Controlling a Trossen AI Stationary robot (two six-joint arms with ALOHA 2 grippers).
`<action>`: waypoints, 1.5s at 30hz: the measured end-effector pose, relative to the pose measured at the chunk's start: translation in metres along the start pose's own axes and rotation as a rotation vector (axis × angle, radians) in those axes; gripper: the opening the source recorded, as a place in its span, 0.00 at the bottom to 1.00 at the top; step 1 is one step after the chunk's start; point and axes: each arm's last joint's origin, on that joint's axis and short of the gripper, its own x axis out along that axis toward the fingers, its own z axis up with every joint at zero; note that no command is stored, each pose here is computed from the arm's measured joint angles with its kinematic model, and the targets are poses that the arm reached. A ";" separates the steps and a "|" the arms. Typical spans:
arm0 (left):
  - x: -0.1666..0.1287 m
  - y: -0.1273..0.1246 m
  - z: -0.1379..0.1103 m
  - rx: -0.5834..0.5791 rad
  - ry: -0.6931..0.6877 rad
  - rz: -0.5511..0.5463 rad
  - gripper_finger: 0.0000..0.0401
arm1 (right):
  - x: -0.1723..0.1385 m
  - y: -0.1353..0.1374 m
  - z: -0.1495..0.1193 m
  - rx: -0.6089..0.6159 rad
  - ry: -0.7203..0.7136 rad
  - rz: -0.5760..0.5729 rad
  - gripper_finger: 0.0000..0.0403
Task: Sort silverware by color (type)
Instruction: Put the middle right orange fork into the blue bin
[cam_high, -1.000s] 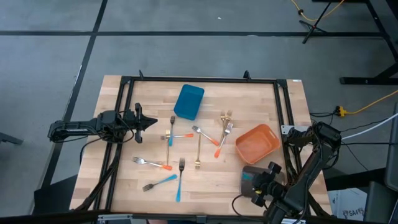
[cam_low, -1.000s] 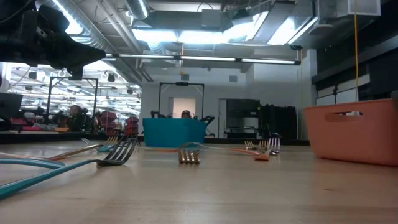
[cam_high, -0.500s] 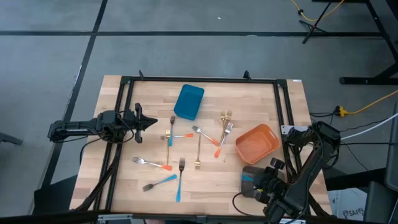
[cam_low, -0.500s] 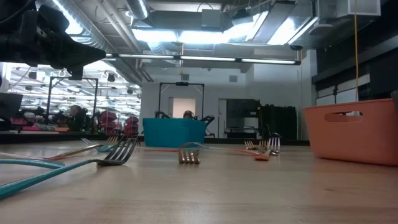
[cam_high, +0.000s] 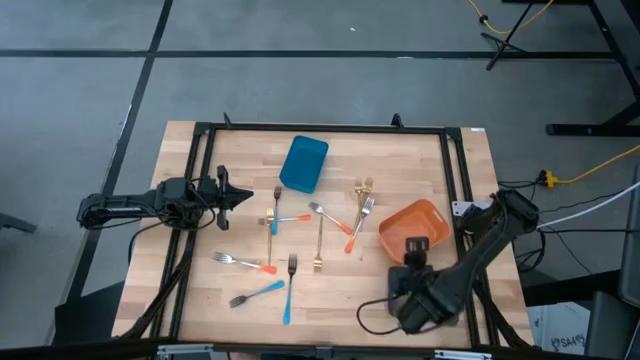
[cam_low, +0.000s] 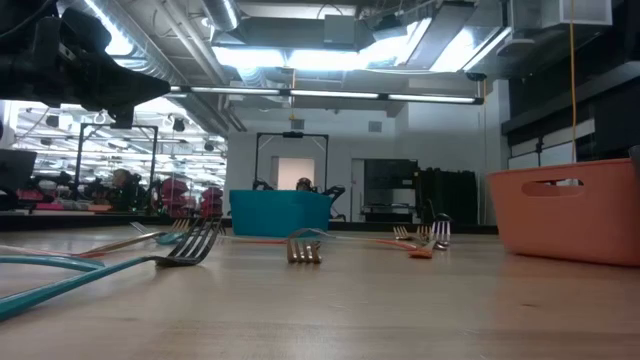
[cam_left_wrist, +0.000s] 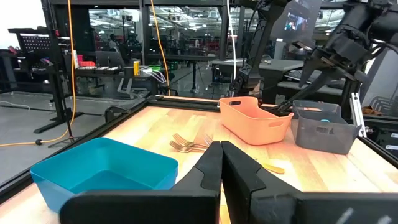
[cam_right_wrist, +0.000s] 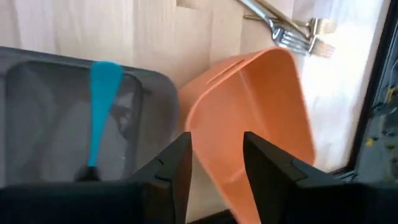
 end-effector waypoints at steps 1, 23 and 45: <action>0.000 0.000 0.000 0.000 0.000 0.000 0.00 | 0.002 -0.003 0.003 -0.025 0.007 0.000 0.34; 0.000 0.000 -0.001 -0.023 0.008 0.000 0.00 | 0.058 -0.111 0.070 -0.061 0.032 0.055 0.34; 0.000 0.000 -0.001 -0.024 0.008 0.000 0.00 | 0.136 -0.193 0.136 0.298 -0.238 0.303 0.34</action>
